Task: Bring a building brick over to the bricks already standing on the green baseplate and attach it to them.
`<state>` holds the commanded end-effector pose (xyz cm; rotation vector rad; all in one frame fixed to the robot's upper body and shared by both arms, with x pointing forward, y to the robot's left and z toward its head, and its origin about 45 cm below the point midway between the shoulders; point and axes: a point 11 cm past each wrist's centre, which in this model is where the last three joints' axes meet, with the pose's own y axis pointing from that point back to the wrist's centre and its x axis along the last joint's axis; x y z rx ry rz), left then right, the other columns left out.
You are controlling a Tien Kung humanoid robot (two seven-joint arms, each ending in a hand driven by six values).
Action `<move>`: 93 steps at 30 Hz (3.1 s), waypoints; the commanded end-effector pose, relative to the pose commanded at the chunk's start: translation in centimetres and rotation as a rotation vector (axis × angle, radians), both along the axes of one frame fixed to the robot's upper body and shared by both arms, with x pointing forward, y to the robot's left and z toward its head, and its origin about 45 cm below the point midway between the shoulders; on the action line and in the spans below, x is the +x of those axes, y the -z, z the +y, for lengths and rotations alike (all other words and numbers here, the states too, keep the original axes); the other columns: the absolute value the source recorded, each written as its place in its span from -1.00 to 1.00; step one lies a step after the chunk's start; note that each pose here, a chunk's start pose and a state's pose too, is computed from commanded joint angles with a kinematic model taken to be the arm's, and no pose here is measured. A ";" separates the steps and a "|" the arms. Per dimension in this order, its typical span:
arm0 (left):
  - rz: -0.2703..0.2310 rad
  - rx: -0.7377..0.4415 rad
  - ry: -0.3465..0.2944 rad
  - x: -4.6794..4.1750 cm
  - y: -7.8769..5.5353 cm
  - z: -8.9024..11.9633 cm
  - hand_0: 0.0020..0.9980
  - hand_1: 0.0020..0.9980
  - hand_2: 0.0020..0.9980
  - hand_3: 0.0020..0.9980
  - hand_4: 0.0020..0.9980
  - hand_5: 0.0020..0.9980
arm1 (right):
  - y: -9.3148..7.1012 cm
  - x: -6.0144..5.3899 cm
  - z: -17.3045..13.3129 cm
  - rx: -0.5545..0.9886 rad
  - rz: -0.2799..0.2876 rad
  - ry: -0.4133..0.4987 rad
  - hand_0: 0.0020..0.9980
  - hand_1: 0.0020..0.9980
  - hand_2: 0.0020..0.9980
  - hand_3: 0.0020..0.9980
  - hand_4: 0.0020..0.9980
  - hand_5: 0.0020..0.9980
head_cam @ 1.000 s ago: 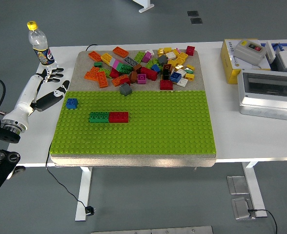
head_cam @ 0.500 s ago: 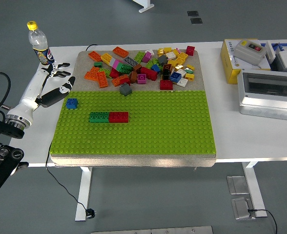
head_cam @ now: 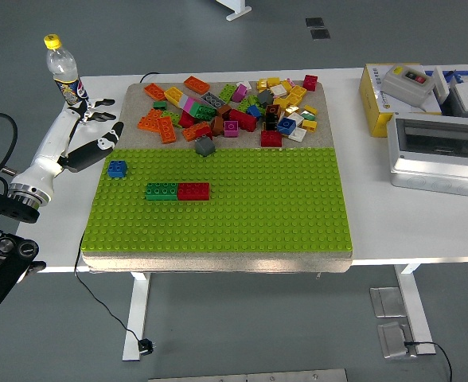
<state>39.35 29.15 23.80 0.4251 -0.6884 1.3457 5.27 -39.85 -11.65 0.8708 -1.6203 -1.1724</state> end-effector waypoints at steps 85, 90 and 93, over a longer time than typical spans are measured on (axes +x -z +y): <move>0.117 0.292 -0.023 1.48 3.1 2.6 0.89 0.76 0.63 0.60 0.22 -0.20 | -0.5 0.4 -1.5 -0.042 -0.023 0.012 0.47 0.41 0.53 0.48 -0.17 0.80; 0.120 0.294 -0.027 1.40 3.2 2.8 0.89 0.75 0.63 0.59 0.22 -0.20 | -0.5 0.4 -1.5 -0.044 -0.022 0.014 0.46 0.41 0.53 0.48 -0.17 0.80; 0.122 0.295 -0.029 1.34 3.3 2.9 0.89 0.75 0.63 0.59 0.22 -0.20 | -0.5 0.3 -1.5 -0.041 -0.016 0.017 0.46 0.41 0.53 0.48 -0.17 0.80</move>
